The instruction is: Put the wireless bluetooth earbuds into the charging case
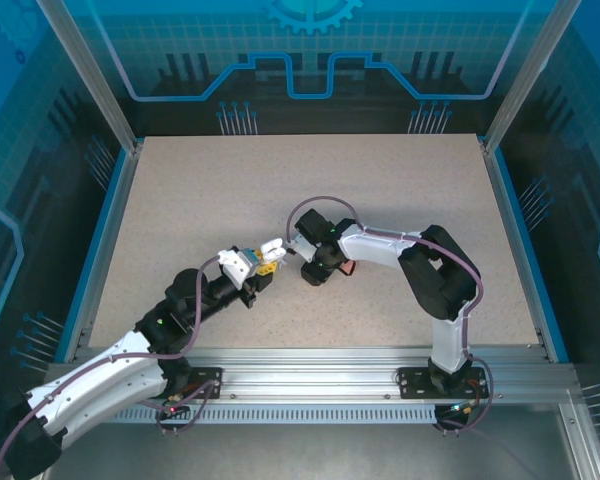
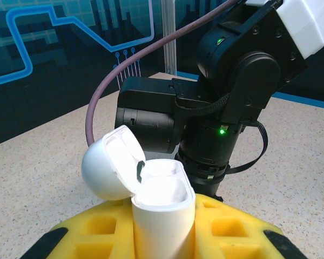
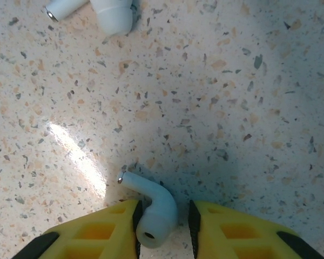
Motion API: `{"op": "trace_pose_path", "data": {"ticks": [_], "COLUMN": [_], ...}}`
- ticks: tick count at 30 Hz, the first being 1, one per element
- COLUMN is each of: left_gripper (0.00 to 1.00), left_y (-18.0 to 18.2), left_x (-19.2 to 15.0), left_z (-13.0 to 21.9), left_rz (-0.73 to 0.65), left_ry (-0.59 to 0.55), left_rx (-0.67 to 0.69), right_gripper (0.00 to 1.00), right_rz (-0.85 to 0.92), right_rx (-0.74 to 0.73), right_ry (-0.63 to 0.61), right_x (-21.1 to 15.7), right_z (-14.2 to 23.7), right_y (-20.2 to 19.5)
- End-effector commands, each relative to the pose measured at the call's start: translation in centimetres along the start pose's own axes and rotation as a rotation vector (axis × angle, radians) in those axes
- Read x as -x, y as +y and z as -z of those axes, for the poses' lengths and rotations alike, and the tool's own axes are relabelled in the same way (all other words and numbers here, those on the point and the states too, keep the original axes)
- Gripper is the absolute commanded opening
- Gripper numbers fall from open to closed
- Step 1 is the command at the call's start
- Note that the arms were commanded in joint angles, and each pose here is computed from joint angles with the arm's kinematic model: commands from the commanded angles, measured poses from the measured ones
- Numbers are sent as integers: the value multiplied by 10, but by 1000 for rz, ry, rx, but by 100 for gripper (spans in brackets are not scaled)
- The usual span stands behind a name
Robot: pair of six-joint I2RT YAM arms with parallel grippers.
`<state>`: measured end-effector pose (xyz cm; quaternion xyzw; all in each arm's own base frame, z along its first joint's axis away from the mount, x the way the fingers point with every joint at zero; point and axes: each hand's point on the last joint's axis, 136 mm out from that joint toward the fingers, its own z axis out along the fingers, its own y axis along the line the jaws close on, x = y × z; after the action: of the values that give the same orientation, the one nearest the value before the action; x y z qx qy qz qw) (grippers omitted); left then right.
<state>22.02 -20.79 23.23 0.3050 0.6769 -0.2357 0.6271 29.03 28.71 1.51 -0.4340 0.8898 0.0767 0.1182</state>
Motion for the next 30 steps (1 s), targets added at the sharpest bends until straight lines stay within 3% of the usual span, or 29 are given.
{"op": "trace_pose_path", "data": {"ticks": [1, 9, 17, 30], "left_gripper": [0, 0, 0, 0], "left_y": [2, 2, -1, -22], "left_x": [13, 9, 0, -7], "left_z": [1, 0, -7, -30], "left_rz": [-15, -16, 29, 97], "left_ry": [-32, -23, -14, -28], "left_rx": [14, 14, -4, -128], "right_gripper": [28, 21, 21, 21], "right_rz": [-6, -2, 29, 259], "right_rx": [24, -2, -93, -330], "right_ry": [3, -45, -77, -366], "right_x": [2, 6, -5, -14], "right_z": [-7, 25, 70, 210], "right_y": [5, 0, -11, -6]}}
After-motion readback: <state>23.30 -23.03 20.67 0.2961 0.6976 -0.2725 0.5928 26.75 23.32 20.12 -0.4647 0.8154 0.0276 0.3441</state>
